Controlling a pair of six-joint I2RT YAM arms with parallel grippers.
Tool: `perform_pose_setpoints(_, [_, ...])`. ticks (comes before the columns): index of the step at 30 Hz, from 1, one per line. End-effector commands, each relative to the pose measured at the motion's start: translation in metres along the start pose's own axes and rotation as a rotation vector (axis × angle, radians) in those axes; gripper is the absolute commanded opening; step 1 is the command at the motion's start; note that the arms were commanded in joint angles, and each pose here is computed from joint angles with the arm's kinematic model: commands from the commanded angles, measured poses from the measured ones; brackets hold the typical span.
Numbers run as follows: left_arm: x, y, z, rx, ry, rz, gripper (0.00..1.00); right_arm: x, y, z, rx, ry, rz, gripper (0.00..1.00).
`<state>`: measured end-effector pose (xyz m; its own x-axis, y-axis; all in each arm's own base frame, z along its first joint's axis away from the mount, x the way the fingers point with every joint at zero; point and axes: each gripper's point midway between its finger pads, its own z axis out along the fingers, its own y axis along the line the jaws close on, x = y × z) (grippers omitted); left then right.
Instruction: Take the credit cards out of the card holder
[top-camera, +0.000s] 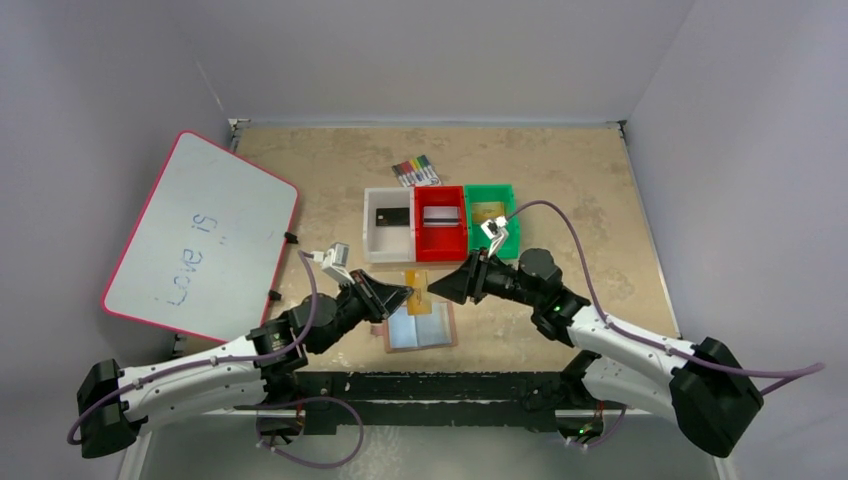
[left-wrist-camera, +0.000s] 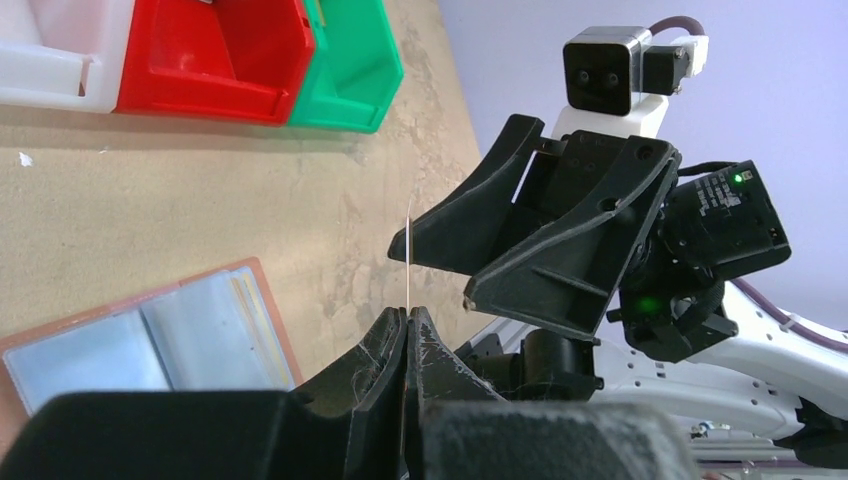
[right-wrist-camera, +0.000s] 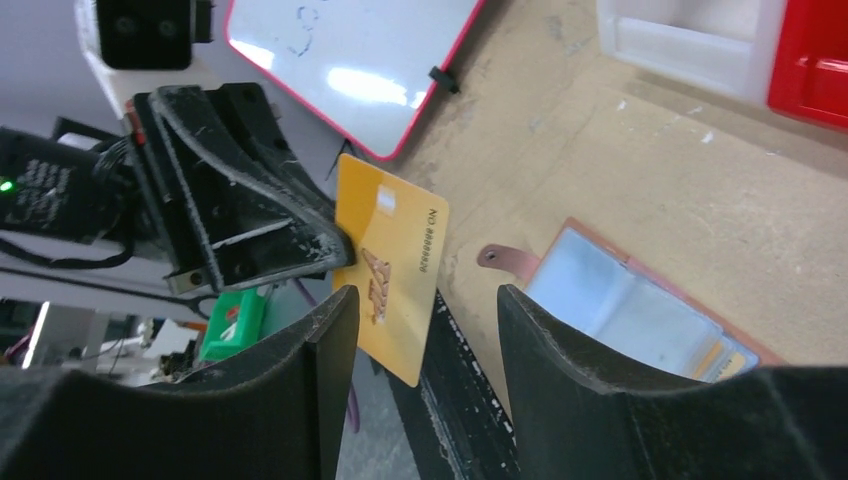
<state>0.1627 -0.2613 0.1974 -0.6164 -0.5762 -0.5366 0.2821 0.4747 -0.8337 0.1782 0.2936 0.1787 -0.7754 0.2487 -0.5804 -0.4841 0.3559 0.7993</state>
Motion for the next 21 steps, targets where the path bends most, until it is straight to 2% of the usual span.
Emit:
perform_pose_setpoints(1, [-0.007, -0.021, -0.003, 0.098, -0.021, -0.021, 0.00, -0.007, 0.031, -0.005, -0.170, -0.001, -0.033, 0.54])
perform_pose_setpoints(11, [-0.009, -0.041, -0.008, 0.196, -0.019, -0.039, 0.00, -0.005, 0.033, -0.005, -0.222, 0.027, -0.006, 0.50])
perform_pose_setpoints(21, [-0.009, -0.039, -0.010, 0.203, -0.019, -0.039, 0.00, -0.005, 0.055, -0.011, -0.335, 0.067, -0.030, 0.36])
